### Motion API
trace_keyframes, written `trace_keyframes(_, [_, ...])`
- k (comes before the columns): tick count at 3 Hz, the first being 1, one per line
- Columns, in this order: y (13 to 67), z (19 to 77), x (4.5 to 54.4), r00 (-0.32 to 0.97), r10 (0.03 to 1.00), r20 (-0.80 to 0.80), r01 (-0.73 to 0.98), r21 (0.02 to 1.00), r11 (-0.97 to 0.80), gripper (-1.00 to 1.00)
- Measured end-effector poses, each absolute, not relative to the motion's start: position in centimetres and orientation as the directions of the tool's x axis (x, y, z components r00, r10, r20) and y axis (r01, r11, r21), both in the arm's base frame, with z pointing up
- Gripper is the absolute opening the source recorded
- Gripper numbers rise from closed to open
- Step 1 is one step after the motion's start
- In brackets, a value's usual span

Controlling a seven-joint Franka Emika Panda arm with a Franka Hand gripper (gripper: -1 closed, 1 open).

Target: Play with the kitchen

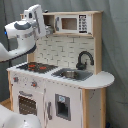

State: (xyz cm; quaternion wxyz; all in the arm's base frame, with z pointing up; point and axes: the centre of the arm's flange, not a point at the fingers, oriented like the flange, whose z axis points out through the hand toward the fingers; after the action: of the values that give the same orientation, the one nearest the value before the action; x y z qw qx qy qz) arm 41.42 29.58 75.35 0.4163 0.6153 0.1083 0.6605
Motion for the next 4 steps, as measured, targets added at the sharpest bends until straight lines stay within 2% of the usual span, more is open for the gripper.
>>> trace_keyframes(2, [32.0, 73.5, 36.4, 0.133, 0.728, 0.672, -0.455, 0.694, -0.558, 1.0])
trace_keyframes(4, [36.6, 69.7, 31.5, 0.151, 0.786, 0.599, -0.498, 0.733, -0.463, 1.0])
